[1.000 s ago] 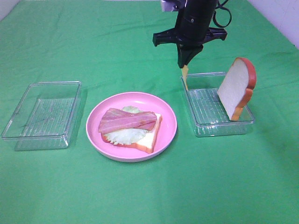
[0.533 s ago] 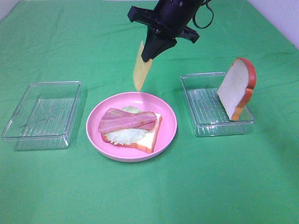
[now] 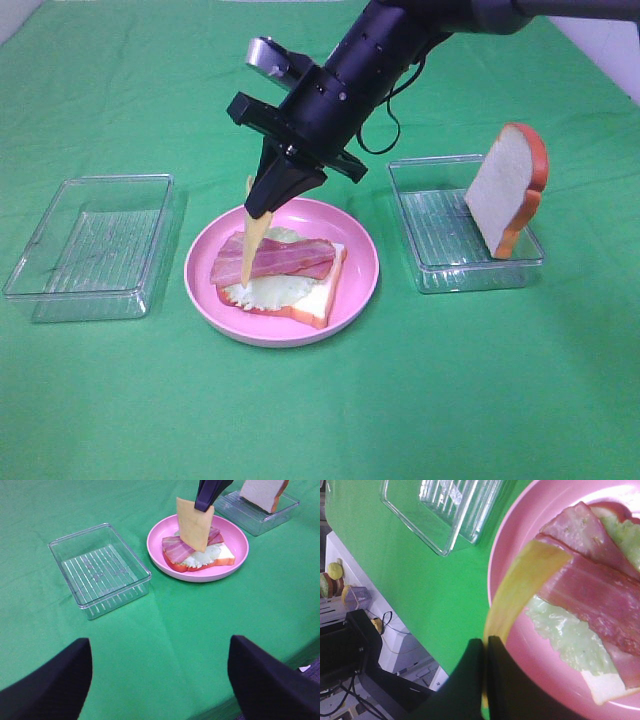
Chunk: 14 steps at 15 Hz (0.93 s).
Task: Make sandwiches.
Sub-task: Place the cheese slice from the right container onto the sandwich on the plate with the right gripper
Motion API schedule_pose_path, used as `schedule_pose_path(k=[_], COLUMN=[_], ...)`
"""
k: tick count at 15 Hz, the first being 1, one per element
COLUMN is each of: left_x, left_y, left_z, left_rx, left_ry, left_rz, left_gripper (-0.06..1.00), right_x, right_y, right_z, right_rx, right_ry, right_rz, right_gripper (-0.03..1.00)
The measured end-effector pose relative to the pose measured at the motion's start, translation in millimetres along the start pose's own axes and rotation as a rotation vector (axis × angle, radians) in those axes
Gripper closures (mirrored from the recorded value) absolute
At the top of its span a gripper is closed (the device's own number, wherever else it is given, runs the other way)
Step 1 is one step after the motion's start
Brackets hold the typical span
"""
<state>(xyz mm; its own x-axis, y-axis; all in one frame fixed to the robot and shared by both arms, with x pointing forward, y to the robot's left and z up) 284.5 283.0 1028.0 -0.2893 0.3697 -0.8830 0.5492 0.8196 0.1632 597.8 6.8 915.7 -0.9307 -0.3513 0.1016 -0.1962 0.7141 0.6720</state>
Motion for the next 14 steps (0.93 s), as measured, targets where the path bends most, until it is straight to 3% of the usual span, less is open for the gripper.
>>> schedule_pose_path(k=[5, 6, 7, 10, 12, 14], left_x=[0.0, 0.0, 0.0, 0.0, 0.0, 0.0], left_y=[0.0, 0.0, 0.0, 0.0, 0.0, 0.0], left_z=[0.0, 0.0, 0.0, 0.0, 0.0, 0.0], left_rx=[0.0, 0.0, 0.0, 0.0, 0.0, 0.0], left_ry=[0.0, 0.0, 0.0, 0.0, 0.0, 0.0], left_rz=[0.0, 0.0, 0.0, 0.0, 0.0, 0.0], left_gripper=[0.23, 0.23, 0.23, 0.23, 0.23, 0.23], right_x=[-6.4, -10.4, -12.1, -16.2, -18.0, -19.2], right_y=[-24.3, -39.1, -43.8, -47.0, -47.8, -52.2], right_z=[14.3, 12.5, 11.3, 10.4, 10.1, 9.0], right_rx=[0.078, 0.175, 0.204, 0.224, 0.229, 0.258], right_ry=[-0.001, -0.033, -0.047, -0.076, -0.088, -0.101], right_rz=[0.043, 0.08, 0.091, 0.097, 0.098, 0.117], right_gripper=[0.97, 0.97, 0.97, 0.94, 0.82, 0.64])
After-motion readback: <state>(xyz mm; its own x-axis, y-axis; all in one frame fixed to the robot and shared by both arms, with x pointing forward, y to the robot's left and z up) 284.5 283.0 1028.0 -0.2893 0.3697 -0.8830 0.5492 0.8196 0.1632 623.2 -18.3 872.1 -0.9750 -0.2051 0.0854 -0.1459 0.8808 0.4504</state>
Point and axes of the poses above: a point on each arm's last joint axis where the gripper is mounted, z pointing out along that axis toward the gripper, y along the wrist's bending axis when the last joint is at zero, x = y × z, the point moved 6 cm from there along z, pointing out along that axis toward the gripper, and after that the axes turned 12 degrees about z, right-handed, at the moved point
